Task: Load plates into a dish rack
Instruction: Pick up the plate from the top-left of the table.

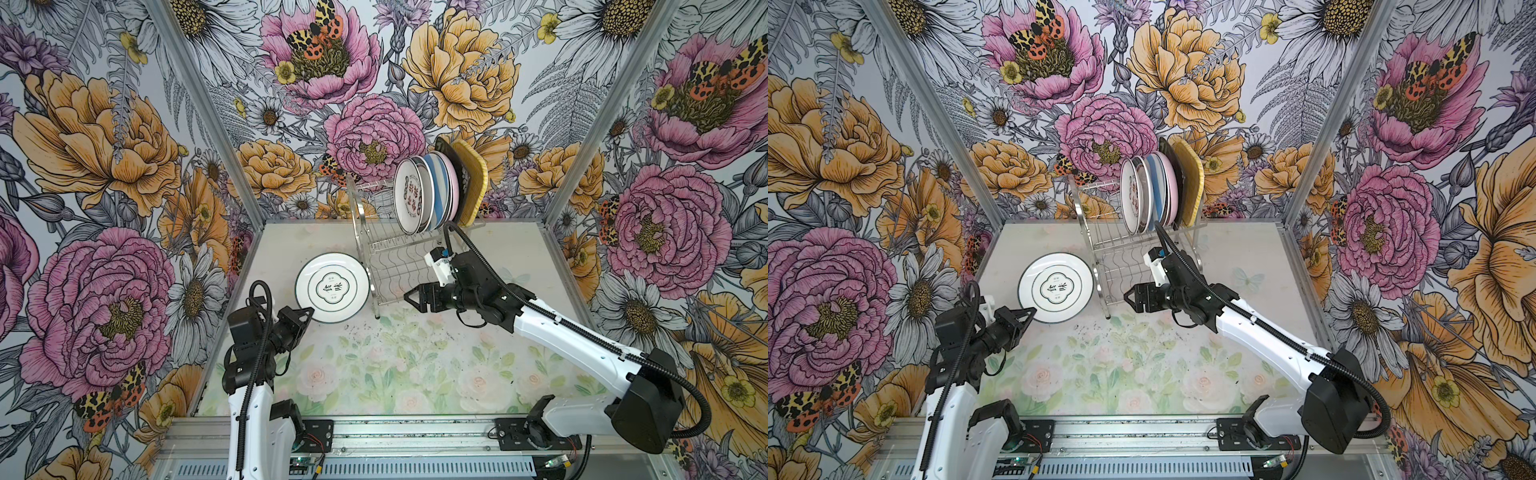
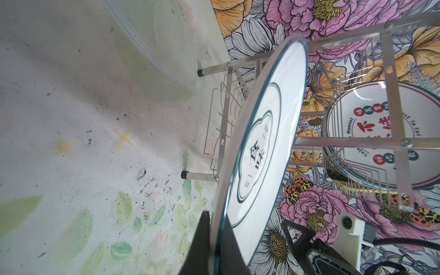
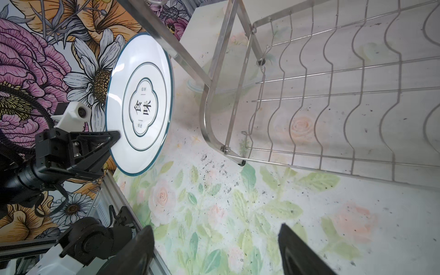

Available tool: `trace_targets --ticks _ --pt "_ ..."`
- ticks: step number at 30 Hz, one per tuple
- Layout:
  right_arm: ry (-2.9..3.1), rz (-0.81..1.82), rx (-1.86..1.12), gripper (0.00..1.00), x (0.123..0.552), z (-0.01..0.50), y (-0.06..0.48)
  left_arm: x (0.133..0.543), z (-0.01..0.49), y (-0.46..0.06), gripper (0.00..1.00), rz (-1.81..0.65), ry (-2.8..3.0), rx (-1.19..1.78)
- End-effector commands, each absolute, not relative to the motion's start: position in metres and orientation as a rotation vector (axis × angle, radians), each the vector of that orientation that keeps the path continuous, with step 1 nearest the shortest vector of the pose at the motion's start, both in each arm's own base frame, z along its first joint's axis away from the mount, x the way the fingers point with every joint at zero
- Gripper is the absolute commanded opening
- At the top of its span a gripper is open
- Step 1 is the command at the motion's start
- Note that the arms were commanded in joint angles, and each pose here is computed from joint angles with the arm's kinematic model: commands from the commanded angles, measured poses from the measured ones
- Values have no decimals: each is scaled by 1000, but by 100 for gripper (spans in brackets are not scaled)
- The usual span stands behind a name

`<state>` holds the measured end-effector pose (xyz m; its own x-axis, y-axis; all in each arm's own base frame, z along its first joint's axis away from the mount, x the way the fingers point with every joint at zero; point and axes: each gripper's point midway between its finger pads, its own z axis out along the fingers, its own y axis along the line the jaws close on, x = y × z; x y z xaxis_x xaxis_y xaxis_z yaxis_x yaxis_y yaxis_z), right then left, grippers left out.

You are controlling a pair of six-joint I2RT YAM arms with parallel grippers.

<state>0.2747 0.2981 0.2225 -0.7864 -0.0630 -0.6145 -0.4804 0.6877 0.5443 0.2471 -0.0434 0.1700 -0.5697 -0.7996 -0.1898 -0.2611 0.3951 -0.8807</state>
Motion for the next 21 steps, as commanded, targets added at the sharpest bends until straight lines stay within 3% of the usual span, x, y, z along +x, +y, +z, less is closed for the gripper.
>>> trace_targets --ticks 1,21 --pt "2260 1019 -409 83 279 238 314 241 178 -59 0 -1198 2053 -802" --pt "2228 1178 -429 83 275 236 360 216 176 -105 0 -1331 2172 -567"
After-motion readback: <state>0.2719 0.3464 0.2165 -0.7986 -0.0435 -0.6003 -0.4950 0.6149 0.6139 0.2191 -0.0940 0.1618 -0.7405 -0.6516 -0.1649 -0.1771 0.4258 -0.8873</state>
